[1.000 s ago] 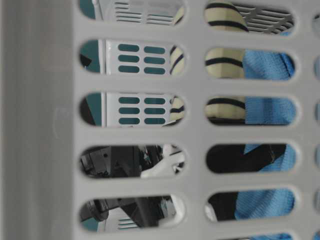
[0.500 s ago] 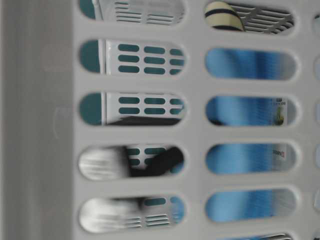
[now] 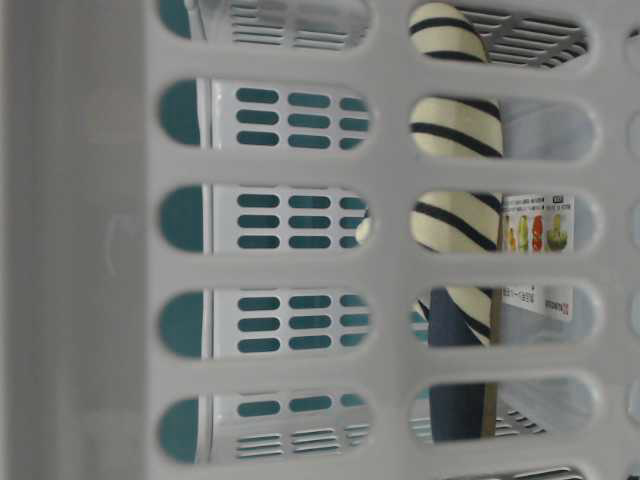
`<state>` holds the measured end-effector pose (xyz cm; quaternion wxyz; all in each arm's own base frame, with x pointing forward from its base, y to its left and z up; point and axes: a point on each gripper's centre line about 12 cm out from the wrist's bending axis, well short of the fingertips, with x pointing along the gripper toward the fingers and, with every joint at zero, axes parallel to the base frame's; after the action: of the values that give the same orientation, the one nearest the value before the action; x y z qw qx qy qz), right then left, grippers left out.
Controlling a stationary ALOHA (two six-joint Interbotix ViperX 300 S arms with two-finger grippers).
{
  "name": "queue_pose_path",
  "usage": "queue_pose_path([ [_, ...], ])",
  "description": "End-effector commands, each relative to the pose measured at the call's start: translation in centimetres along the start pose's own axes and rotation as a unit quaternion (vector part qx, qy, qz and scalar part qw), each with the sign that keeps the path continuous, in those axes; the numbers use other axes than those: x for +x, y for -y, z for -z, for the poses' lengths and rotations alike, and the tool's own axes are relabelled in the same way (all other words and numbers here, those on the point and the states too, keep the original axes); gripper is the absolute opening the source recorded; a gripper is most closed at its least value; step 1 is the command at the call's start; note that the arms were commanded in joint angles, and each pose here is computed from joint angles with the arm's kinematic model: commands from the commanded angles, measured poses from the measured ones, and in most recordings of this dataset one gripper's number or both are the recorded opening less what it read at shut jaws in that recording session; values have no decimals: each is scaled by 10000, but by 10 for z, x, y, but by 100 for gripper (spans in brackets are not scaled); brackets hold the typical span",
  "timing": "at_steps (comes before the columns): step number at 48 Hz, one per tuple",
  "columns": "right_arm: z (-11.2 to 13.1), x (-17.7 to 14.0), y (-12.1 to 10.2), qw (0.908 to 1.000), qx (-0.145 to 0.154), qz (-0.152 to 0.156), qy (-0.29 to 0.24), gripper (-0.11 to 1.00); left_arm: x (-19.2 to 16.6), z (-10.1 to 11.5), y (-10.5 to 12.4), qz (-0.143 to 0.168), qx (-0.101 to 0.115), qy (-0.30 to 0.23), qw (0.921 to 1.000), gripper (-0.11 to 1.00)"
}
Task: Pick up the blue cloth from the shopping basket with the left arm.
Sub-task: 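Close the left gripper on the blue cloth, then lift the blue cloth up out of the basket with the left gripper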
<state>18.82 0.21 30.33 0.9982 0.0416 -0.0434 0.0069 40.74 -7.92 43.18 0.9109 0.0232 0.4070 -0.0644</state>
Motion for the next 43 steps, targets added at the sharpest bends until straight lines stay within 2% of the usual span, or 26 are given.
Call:
queue_pose_path([
  [1, -6, 2, -1, 10000, 23, -10, 76, 1, -20, -6, 1, 13, 14, 207, 9998, 12],
  [24, -3, 2, -1, 10000, 32, -20, 29, 1, -7, 1, 0, -11, 49, 17, 10000, 12],
  [35, -3, 2, -1, 10000, 25, -21, 21, 1, -9, 2, -4, -46, -29, 25, 10000, 12],
  [43, -2, 1, -1, 10000, 32, -20, 21, 1, -8, 4, -17, -151, -150, -20, 9998, 12],
])
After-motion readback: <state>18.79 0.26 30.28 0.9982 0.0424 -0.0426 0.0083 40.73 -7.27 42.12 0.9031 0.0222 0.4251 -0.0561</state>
